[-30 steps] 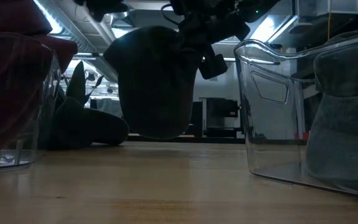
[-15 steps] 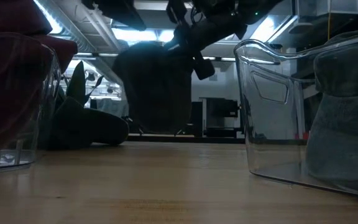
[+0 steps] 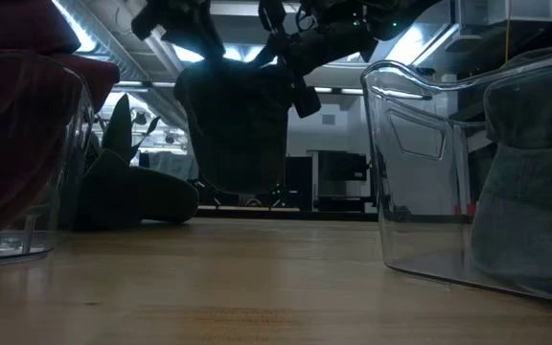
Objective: Pick & Place hat
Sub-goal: Put the right black cap into the right transparent bin
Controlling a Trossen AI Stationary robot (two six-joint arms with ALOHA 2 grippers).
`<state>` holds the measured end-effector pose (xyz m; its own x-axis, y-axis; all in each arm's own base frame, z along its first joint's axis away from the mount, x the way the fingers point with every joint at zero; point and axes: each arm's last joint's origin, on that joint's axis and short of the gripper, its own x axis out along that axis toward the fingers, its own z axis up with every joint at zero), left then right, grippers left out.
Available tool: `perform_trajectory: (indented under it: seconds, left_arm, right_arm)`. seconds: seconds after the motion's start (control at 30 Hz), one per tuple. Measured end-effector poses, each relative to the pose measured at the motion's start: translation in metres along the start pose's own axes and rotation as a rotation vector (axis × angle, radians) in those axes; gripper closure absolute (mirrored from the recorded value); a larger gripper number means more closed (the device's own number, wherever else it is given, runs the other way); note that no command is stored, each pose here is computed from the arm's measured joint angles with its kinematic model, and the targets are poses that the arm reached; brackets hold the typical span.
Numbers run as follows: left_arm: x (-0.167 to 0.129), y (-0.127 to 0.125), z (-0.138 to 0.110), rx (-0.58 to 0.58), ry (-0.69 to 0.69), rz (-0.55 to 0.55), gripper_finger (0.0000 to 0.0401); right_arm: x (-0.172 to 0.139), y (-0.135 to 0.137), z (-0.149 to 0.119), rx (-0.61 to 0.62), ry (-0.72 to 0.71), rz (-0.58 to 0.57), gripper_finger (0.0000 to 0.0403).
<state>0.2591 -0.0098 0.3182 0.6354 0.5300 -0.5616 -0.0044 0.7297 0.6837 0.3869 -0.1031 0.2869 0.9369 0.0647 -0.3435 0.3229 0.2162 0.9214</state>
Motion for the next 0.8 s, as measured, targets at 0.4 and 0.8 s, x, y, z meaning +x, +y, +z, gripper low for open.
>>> perform_trajectory:
  seconds: [0.4,0.8]
  left_arm:
    - [0.008,0.005,-0.003,-0.012,0.039,0.033,0.0261]
    - [0.016,0.012,-0.008,-0.103,-0.007,-0.119,0.0394]
  right_arm:
    - [0.002,0.003,-0.005,-0.009,0.019,0.022,0.0389]
    - [0.003,0.006,-0.011,-0.026,0.050,0.036,0.0375]
